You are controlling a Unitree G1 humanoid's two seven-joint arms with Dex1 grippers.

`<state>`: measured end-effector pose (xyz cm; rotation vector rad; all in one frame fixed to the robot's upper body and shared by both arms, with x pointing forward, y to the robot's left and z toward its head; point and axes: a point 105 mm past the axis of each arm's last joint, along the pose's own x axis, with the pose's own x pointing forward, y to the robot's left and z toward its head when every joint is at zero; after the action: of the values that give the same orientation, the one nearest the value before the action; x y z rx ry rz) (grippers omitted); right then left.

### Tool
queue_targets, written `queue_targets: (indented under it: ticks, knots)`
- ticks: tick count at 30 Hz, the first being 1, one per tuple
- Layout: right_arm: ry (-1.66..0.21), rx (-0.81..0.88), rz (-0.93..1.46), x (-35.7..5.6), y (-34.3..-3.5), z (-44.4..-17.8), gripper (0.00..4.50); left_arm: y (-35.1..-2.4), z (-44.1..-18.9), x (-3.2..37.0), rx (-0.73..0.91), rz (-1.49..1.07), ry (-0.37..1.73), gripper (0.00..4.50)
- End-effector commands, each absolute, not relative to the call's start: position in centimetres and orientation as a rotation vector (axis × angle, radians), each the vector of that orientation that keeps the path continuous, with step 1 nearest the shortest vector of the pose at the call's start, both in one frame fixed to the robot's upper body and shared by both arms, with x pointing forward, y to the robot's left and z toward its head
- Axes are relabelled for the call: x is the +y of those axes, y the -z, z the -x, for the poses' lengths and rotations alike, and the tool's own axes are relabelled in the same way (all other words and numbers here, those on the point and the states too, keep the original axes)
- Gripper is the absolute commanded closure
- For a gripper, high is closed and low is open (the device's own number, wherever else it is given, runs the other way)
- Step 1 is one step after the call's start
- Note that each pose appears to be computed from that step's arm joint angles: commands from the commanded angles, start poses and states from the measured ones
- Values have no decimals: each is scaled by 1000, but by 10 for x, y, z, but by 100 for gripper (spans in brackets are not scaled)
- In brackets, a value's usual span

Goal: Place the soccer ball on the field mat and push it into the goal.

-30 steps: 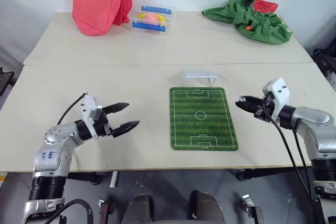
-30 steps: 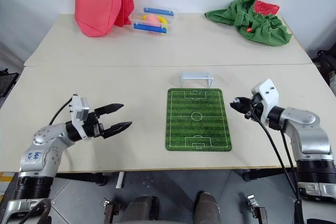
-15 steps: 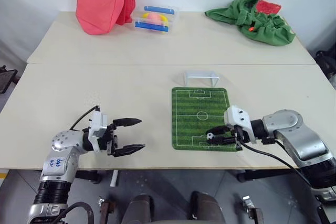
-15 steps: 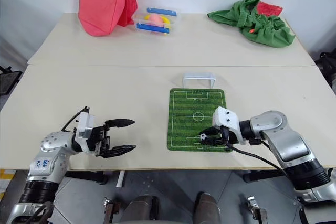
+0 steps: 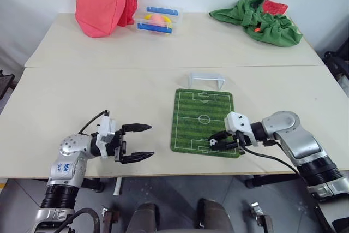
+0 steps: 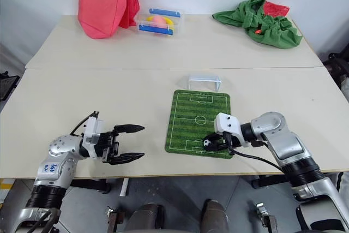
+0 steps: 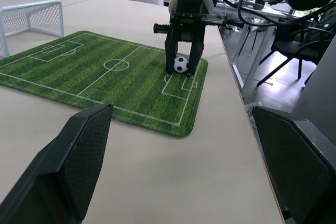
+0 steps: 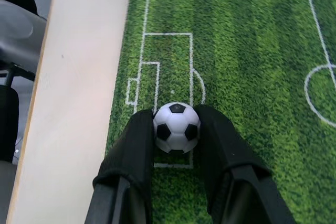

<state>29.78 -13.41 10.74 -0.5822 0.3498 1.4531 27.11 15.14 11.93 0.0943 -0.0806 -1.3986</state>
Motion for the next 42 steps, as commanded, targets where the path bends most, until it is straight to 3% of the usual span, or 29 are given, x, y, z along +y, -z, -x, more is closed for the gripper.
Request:
queue_targets:
  ticks: [1,6,14,23,32,42]
  knots:
    - [-1496,317,610,-123,-113,-295,366,-125,-273,152,-113,-107,1386,0]
    - [-1496,284,597,-117,-126,-296,366,-126,-274,152,-118,-108,1364,0]
    - [-1444,416,644,-148,-105,-298,366,-127,-275,152,-125,-104,1338,0]
    - [-1378,400,655,-159,-109,-314,366,-128,-279,150,-131,-100,1329,0]
    - [-1451,265,612,-128,-141,-304,366,-128,-281,150,-136,-95,1326,0]
    - [-1525,283,572,-103,-128,-289,366,-129,-281,149,-141,-92,1329,0]
